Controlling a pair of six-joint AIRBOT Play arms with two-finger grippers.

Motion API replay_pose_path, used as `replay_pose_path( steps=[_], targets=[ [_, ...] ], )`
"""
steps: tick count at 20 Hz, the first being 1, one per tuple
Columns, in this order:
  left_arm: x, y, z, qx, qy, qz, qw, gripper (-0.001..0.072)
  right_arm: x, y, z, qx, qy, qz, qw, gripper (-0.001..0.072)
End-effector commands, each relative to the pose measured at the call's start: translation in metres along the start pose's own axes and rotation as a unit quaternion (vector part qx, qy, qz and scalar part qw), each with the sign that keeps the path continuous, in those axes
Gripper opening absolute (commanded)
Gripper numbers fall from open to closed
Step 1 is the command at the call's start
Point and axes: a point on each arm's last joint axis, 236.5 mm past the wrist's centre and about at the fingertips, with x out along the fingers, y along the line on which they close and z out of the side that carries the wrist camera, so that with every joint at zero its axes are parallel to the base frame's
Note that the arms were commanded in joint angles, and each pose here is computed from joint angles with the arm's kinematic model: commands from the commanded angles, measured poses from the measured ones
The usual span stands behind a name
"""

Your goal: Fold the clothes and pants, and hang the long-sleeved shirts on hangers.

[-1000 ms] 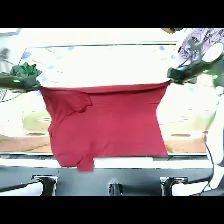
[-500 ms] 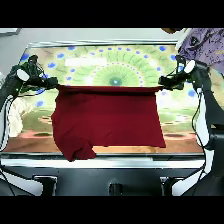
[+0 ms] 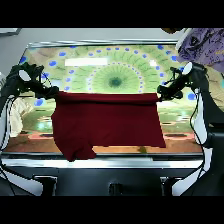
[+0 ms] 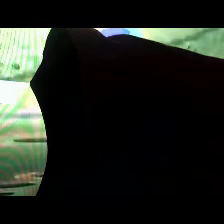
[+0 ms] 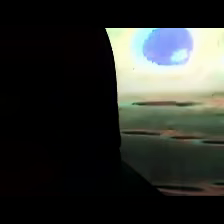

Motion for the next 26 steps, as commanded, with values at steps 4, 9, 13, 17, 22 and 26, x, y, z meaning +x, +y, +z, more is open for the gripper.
replay_pose_path(
  steps=[4, 9, 13, 17, 22, 26],
  targets=[
    [0.004, 0.005, -0.020, -0.009, 0.045, 0.009, 0.999, 0.0020, 0.028, 0.003, -0.040, 0.013, 0.109, 0.019, 0.994, 0.0027],
    [0.016, 0.008, -0.025, -0.012, 0.058, 0.009, 0.998, 0.0023, 0.038, 0.006, -0.047, 0.025, 0.133, 0.029, 0.990, 0.0032],
    [0.025, 0.012, -0.026, -0.038, 0.064, 0.011, 0.997, 0.0485, 0.039, 0.006, -0.052, 0.029, 0.147, 0.029, 0.988, 0.0352],
    [-0.011, 0.022, -0.011, -0.062, 0.039, 0.012, 0.997, 0.0690, 0.017, -0.003, -0.054, 0.000, 0.135, 0.008, 0.991, 0.0503],
    [-0.070, 0.074, -0.071, -0.136, 0.039, 0.028, 0.990, 0.0681, -0.063, -0.035, -0.041, 0.044, 0.013, 0.072, 0.996, 0.0500],
    [-0.057, 0.035, -0.170, -0.229, 0.038, -0.066, 0.970, 0.0680, -0.063, -0.062, -0.089, 0.115, 0.009, 0.139, 0.984, 0.0499]
  ],
)
